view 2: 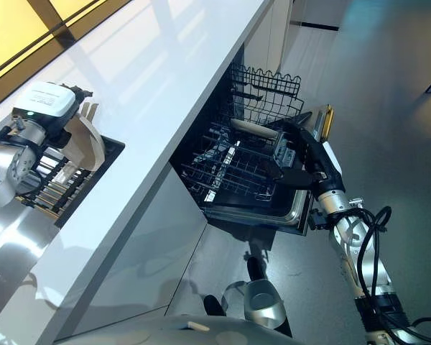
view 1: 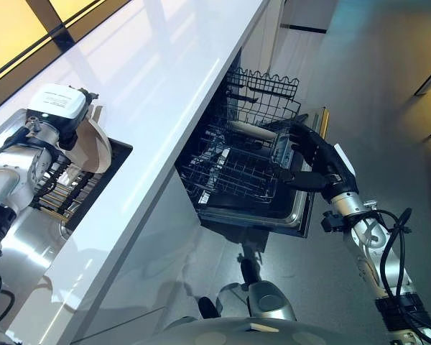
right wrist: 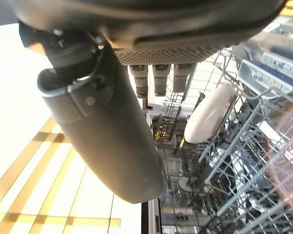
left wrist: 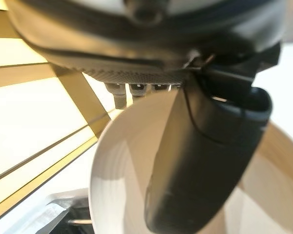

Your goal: Pick up plates and place into dishwasher.

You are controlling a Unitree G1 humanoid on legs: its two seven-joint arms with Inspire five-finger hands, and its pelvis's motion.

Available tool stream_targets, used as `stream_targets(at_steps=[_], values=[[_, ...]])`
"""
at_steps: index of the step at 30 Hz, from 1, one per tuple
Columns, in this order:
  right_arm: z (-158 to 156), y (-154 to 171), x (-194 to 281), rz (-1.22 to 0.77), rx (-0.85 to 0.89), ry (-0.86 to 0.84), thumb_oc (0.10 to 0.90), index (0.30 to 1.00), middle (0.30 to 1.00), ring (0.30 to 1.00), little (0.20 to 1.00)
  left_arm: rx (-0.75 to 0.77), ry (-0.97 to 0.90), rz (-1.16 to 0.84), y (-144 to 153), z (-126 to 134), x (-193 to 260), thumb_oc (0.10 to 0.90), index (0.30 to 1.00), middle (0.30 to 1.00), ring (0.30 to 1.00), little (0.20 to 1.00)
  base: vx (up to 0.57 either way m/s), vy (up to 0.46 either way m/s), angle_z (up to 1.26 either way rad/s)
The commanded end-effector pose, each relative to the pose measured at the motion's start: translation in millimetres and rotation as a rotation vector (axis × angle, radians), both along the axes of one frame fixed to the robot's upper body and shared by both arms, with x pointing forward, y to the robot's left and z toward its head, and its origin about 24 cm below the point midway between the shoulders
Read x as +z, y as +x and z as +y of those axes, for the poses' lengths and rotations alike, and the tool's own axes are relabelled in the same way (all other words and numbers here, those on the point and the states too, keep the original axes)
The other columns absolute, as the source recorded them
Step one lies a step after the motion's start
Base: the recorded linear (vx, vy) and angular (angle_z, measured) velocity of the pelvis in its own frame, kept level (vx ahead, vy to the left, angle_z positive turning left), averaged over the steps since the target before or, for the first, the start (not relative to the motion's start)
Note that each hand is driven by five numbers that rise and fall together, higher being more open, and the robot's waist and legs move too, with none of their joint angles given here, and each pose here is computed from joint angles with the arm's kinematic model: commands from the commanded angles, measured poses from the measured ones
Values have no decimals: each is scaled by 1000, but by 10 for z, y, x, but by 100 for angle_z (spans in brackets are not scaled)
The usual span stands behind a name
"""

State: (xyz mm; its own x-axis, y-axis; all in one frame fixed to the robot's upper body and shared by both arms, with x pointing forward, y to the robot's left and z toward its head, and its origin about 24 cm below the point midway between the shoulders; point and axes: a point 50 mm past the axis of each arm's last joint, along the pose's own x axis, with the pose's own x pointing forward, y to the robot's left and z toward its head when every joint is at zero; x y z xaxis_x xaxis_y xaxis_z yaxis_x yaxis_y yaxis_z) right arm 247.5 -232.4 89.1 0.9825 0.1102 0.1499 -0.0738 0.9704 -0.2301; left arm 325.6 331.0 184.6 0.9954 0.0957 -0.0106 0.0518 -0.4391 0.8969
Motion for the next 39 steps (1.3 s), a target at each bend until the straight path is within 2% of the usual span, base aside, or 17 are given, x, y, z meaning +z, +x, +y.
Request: stream_targets(at_steps=[1,2,3,4,6,11,14,21,25,28,39], values=[[-90,30,784,-373,13,-59,800,900,900,900,900,185,134,-60,83,174,534,742,851,851,851,842,9,-11,-4],[-92,35,799,-377,6,-62,800,900,900,900,900,208,152,-15,85,192,510,652,773,773,773,752,5,-18,-4],[-102,41,819,-382,1,-63,800,900,900,900,900,236,168,26,85,210,518,454,604,604,604,554,4,-28,-4],[-104,47,836,-383,-1,-54,800,900,900,900,900,252,193,56,91,210,523,410,566,566,566,510,3,-36,-2],[-109,56,859,-389,-8,-41,800,900,900,900,900,261,222,98,95,225,527,100,300,300,300,200,-3,-40,-2],[-124,84,907,-395,1,68,800,900,900,900,900,190,357,105,134,169,581,100,300,300,300,200,-22,-51,-1],[-143,101,910,-391,12,238,800,900,900,900,900,99,413,27,155,102,629,100,300,300,300,200,-26,-60,3],[-254,67,983,-490,-80,341,800,900,900,900,900,-121,343,-245,137,-165,788,100,300,300,300,200,-26,-62,11],[-339,7,1121,-603,-161,281,800,900,900,900,900,-238,199,-447,32,-323,978,100,300,300,300,200,-34,-86,20],[-371,-33,1243,-678,-207,191,800,900,900,900,900,-263,96,-558,-77,-315,1058,100,300,300,300,200,-38,-87,23],[-402,-146,1600,-881,-325,-187,800,900,900,900,900,-217,-187,-935,-692,80,1040,100,300,300,300,200,-35,-110,24]])
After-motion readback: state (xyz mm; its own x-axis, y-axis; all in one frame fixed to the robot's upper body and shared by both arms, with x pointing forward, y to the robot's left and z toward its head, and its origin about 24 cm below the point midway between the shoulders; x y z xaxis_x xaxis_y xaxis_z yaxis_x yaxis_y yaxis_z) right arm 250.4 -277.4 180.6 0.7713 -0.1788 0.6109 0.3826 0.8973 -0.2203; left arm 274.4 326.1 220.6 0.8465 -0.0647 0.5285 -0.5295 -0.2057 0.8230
